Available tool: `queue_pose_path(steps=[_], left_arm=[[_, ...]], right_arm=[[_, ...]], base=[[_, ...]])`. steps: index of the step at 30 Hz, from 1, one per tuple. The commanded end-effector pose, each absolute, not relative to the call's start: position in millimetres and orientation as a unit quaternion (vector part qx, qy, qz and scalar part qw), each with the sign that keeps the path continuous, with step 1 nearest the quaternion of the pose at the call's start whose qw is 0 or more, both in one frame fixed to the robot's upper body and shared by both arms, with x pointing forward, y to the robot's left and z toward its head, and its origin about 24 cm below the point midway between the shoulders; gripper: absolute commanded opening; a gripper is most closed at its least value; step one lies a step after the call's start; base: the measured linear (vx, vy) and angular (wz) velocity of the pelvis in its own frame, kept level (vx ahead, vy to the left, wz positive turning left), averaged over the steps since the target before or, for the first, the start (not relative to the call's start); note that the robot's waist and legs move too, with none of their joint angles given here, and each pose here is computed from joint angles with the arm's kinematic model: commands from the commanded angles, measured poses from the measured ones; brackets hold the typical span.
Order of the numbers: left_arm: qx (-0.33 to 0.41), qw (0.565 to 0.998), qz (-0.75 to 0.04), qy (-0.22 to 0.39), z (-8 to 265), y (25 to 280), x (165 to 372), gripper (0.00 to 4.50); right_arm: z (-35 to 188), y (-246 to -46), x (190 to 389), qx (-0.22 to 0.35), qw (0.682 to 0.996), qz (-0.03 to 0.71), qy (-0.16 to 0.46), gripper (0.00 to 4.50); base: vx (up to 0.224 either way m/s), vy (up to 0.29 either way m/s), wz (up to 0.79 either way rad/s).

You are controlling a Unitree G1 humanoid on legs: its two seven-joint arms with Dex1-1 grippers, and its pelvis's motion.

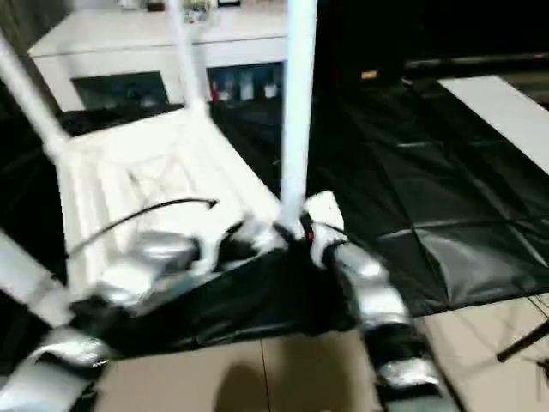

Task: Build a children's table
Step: Rotate leg to tighten

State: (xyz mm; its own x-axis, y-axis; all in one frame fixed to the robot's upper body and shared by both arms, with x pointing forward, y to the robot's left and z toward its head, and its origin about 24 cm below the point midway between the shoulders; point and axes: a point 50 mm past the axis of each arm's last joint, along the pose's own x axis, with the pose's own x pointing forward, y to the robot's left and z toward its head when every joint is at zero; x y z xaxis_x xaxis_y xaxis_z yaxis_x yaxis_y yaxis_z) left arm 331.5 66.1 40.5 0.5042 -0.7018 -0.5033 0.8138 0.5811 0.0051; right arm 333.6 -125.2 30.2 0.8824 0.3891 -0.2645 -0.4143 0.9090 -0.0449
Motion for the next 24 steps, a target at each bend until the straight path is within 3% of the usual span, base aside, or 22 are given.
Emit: queue_pose_path(steps=[1, 4, 6, 7, 14, 17, 24], left_arm=[[0.146, 0.868, -0.398, 0.258, 26, 69, 332, 0.0], [0.172, 0.861, -0.407, 0.253, 26, 64, 333, 0.0], [0.17, 0.856, -0.416, 0.256, 27, 63, 333, 0.0], [0.168, 0.856, -0.417, 0.256, 27, 63, 332, 0.0], [0.18, 0.834, -0.455, 0.256, 28, 71, 327, 0.0], [0.172, 0.813, -0.497, 0.251, 31, 84, 319, 0.0], [0.15, 0.756, -0.587, 0.248, 39, 113, 297, 0.0]], right_arm=[[17, -119.8, 331.4, -0.061, 0.971, 0.167, 0.161, 2.69], [20, -104.9, 331.8, -0.064, 0.969, 0.188, 0.143, 2.69], [27, -99.4, 331.2, -0.034, 0.97, 0.21, 0.118, 2.69], [29, -99.3, 331.1, -0.027, 0.97, 0.212, 0.114, 3.25], [38, -105.1, 330.7, -0.021, 0.963, 0.25, 0.093, 3.84], [39, -116.8, 328.1, -0.055, 0.946, 0.303, 0.101, 4.03], [45, -134.4, 306.7, -0.102, 0.865, 0.478, 0.113, 4.03]], base=[[0.0, 0.0, 0.0], [0.0, 0.0, 0.0], [0.0, 0.0, 0.0], [0.0, 0.0, 0.0], [0.0, 0.0, 0.0], [0.0, 0.0, 0.0], [0.0, 0.0, 0.0]])
